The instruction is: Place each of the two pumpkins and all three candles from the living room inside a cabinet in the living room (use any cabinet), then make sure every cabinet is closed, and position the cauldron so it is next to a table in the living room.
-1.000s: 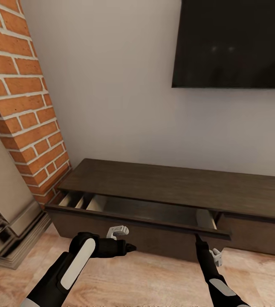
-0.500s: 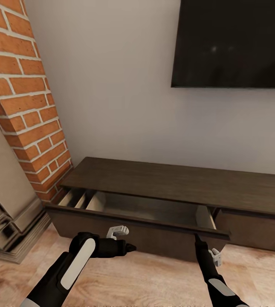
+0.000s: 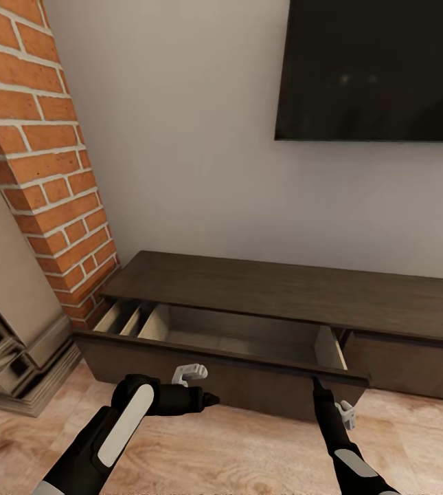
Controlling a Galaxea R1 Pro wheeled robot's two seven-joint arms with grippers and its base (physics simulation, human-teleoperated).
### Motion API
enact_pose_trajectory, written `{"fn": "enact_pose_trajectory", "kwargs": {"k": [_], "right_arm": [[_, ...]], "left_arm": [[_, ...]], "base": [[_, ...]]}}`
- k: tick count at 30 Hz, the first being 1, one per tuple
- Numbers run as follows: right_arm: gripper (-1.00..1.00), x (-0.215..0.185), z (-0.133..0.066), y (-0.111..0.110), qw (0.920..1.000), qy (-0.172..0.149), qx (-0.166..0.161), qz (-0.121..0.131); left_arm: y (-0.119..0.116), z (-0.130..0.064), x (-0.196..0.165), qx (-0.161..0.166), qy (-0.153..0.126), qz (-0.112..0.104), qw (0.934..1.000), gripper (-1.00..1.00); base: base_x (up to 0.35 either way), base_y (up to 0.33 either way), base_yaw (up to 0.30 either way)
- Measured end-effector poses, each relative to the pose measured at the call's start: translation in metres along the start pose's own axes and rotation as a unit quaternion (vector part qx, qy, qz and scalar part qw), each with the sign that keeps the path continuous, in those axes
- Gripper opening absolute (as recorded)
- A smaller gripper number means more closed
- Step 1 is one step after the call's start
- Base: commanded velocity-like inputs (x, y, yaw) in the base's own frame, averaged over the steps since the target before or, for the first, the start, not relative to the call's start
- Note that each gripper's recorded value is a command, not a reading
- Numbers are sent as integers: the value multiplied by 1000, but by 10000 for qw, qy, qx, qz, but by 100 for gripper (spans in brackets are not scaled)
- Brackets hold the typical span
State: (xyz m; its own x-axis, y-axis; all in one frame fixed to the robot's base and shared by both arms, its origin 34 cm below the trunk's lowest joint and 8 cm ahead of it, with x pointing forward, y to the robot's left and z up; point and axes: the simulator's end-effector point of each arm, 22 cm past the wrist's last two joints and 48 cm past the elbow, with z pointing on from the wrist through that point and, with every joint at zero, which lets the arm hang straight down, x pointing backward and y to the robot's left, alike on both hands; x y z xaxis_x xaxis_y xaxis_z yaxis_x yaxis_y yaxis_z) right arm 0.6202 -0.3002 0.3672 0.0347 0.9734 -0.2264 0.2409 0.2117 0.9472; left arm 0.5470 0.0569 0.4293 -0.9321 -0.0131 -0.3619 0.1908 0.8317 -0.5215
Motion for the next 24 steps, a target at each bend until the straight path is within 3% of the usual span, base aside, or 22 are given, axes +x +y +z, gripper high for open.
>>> {"fn": "enact_pose_trajectory", "kwargs": {"k": [24], "right_arm": [[-100,2,0,0,10000,7,-3,8]], "left_arm": [[0,0,0,3,-1,-2,10000,100]], "base": [[-36,0,0]]}}
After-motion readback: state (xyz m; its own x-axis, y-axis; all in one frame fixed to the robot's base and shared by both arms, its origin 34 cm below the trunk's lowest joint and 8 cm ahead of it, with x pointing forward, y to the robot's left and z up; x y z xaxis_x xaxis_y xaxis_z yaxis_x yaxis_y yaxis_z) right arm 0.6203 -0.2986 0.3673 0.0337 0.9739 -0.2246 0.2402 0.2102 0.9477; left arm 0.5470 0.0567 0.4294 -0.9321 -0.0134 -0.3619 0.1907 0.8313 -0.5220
